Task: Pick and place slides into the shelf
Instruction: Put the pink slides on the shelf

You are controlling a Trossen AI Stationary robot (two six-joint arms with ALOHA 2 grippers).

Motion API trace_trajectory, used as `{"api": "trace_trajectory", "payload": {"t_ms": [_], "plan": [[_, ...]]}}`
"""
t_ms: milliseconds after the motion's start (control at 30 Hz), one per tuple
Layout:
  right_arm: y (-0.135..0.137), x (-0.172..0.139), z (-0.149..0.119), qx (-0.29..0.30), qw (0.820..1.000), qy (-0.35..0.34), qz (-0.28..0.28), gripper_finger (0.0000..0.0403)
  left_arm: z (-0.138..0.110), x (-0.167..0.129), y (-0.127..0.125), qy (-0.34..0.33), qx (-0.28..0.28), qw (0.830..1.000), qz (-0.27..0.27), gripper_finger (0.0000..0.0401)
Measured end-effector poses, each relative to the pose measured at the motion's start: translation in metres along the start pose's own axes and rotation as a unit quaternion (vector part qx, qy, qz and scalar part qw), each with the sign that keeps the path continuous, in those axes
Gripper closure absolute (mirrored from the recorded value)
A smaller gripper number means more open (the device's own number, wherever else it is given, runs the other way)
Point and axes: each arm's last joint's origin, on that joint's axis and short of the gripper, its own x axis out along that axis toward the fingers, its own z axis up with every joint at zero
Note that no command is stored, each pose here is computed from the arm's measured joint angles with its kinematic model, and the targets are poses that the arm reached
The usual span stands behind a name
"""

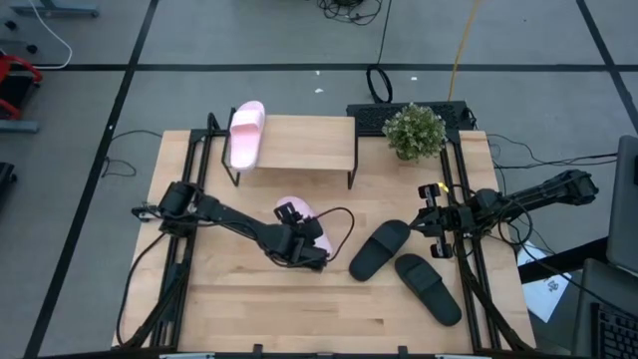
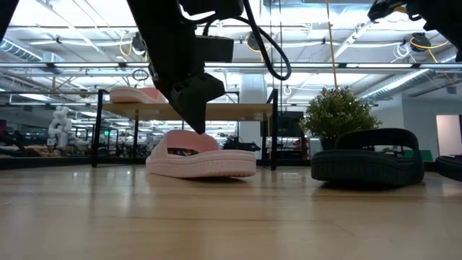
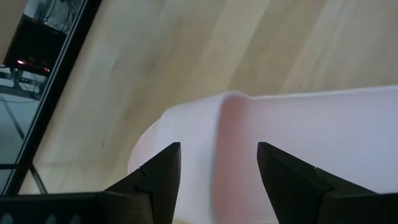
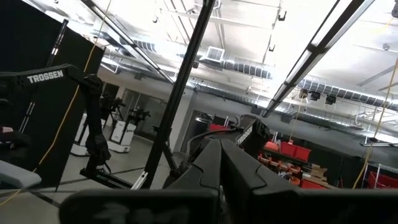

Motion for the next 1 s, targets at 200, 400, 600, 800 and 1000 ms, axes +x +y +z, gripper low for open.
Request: {"api": "trace_trajectory", "payload": {"t_ms": [200, 400, 600, 800, 1000], "plan": [[0.000, 0.000, 0.000, 0.000, 1.000, 0.001, 0.000, 0.0403, -0.001, 0.007, 0.006, 0.014, -0.003, 1.000, 0.012, 0.0190], [0.000, 0.000, -0.001, 0.001, 1.000, 0.006, 0.002, 0.0403, -0.013, 0.018, 0.008, 0.051, -0.018, 0.999, 0.007, 0.0190], [0.000, 0.000, -0.001, 0.001, 1.000, 0.006, 0.002, 0.0403, -0.019, 0.022, 0.008, 0.057, -0.022, 0.998, 0.014, 0.0190], [0.000, 0.000, -0.001, 0.001, 1.000, 0.006, 0.002, 0.0403, -0.024, 0.026, 0.009, 0.056, -0.025, 0.998, 0.028, 0.0190], [0.000, 0.000, -0.001, 0.001, 1.000, 0.006, 0.002, 0.0403, -0.030, 0.030, 0.011, 0.060, -0.030, 0.997, 0.040, 0.0190]]}}
